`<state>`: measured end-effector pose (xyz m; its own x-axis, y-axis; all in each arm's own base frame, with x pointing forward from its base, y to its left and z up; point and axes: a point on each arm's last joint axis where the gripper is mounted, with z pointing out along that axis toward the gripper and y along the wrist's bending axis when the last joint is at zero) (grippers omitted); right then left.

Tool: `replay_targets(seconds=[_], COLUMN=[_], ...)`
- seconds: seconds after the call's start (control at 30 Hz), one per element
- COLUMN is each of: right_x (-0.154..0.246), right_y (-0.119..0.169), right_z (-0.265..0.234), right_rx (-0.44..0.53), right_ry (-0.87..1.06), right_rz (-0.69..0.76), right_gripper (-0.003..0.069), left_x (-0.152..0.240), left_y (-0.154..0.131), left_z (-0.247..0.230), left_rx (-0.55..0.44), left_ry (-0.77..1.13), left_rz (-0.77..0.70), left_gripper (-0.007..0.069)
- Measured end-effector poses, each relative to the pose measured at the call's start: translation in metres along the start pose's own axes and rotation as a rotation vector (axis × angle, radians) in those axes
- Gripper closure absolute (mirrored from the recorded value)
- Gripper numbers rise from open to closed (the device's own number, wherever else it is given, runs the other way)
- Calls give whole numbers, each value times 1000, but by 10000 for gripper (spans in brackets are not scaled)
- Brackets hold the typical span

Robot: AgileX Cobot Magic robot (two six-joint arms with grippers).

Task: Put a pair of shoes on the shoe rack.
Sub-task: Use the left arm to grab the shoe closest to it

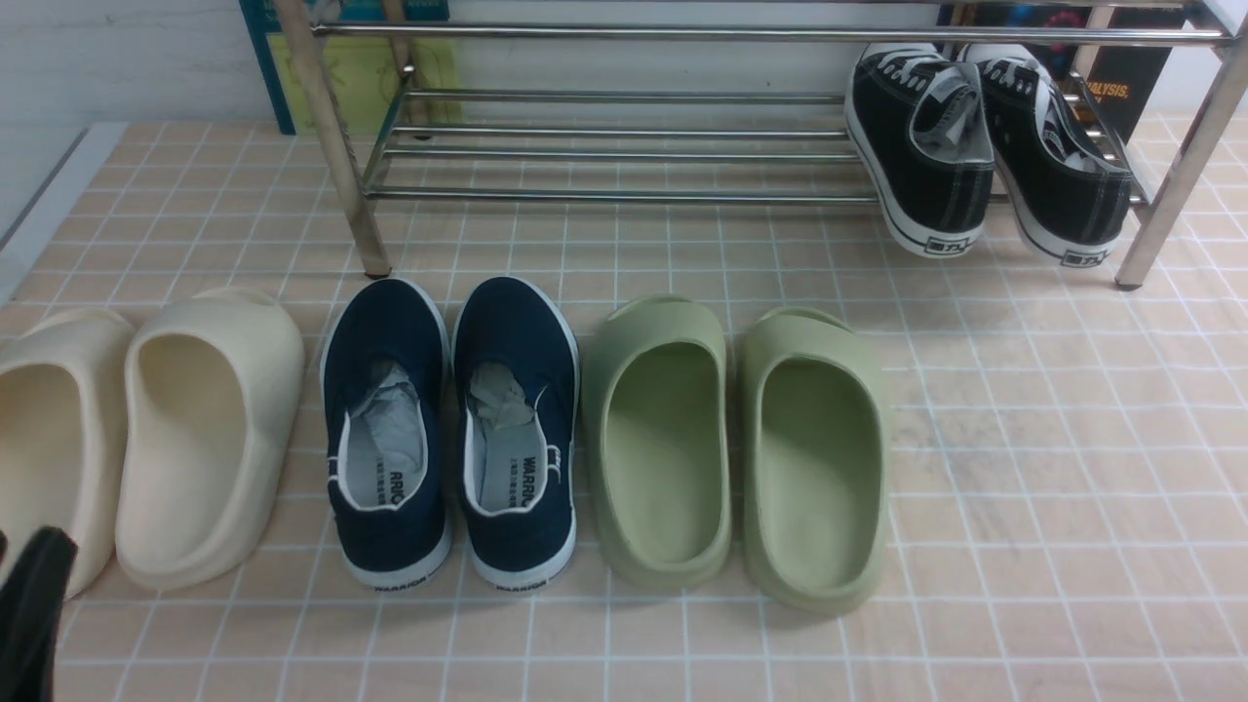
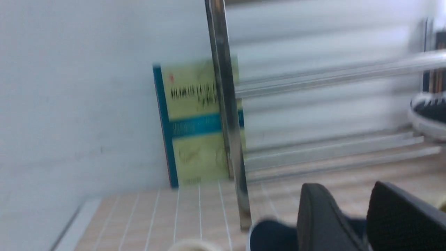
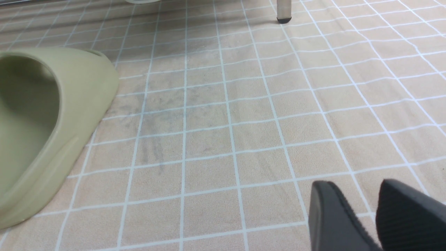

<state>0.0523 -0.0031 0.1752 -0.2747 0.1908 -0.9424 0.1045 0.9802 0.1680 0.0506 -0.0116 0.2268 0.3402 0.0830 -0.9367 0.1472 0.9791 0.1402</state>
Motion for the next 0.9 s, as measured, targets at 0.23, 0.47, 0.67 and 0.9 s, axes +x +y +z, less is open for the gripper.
replay_targets(seconds=[0.23,0.47,0.67,0.9], right_x=[0,0,0,0], right_y=[0,0,0,0], right_z=[0,0,0,0], right_rx=[0,0,0,0], right_ry=[0,0,0,0], right_rz=[0,0,0,1], right_gripper=[438,428,421,421], left_x=[-40,-74,-99,-62], left_y=[1,13,18,15], left_z=[-9,-9,25,73], left_rx=[30,12,-39,-36], left_ry=[-455,-518,-35,506], left_rz=[-156,-412,-360,-285], left_gripper=[386,386,386,386])
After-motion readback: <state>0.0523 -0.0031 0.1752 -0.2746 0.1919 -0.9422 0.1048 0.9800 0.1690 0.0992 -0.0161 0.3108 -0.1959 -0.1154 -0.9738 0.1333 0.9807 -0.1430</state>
